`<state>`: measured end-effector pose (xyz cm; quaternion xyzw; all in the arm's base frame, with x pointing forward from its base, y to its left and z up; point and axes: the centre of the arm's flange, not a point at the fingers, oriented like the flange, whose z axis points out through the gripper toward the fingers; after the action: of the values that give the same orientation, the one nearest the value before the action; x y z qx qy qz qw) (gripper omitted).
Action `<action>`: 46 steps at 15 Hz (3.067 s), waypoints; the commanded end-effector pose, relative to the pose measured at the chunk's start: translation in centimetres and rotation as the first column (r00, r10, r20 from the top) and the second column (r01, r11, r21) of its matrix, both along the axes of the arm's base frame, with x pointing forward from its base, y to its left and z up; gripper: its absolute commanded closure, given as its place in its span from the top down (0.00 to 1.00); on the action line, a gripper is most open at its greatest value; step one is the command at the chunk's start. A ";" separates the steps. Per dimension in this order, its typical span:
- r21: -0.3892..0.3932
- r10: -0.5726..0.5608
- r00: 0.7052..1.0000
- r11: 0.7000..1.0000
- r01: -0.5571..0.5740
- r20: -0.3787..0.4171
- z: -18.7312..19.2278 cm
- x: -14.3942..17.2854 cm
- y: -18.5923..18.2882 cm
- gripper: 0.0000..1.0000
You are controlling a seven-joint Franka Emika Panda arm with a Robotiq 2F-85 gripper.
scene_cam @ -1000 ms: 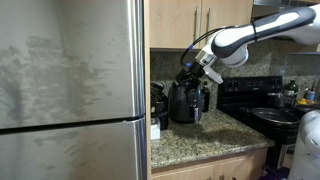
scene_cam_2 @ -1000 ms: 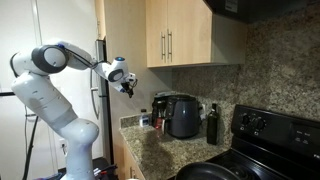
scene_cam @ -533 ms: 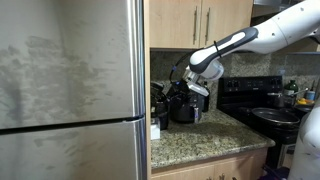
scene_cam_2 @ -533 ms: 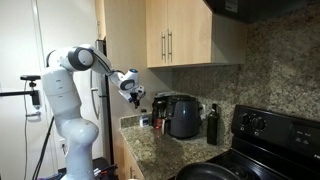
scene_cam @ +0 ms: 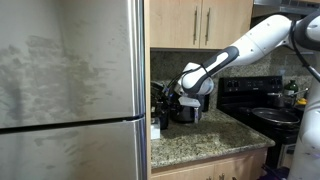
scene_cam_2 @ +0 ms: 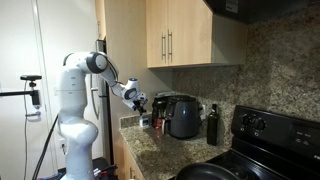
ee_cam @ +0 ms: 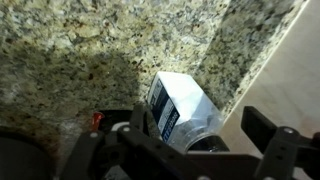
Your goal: Move the bottle to the right
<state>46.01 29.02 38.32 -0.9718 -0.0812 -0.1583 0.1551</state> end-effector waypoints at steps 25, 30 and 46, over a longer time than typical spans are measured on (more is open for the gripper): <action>-0.029 0.310 0.919 0.949 -0.313 0.245 1.5 3.2 1.1 1.00; -0.027 0.297 0.918 0.953 -0.301 0.263 1.6 2.5 2.1 1.00; -0.134 0.385 0.903 0.921 -0.365 0.190 0.8 2.4 2.1 1.00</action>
<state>48.36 31.09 39.13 -0.9216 -0.2903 -0.2243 0.1267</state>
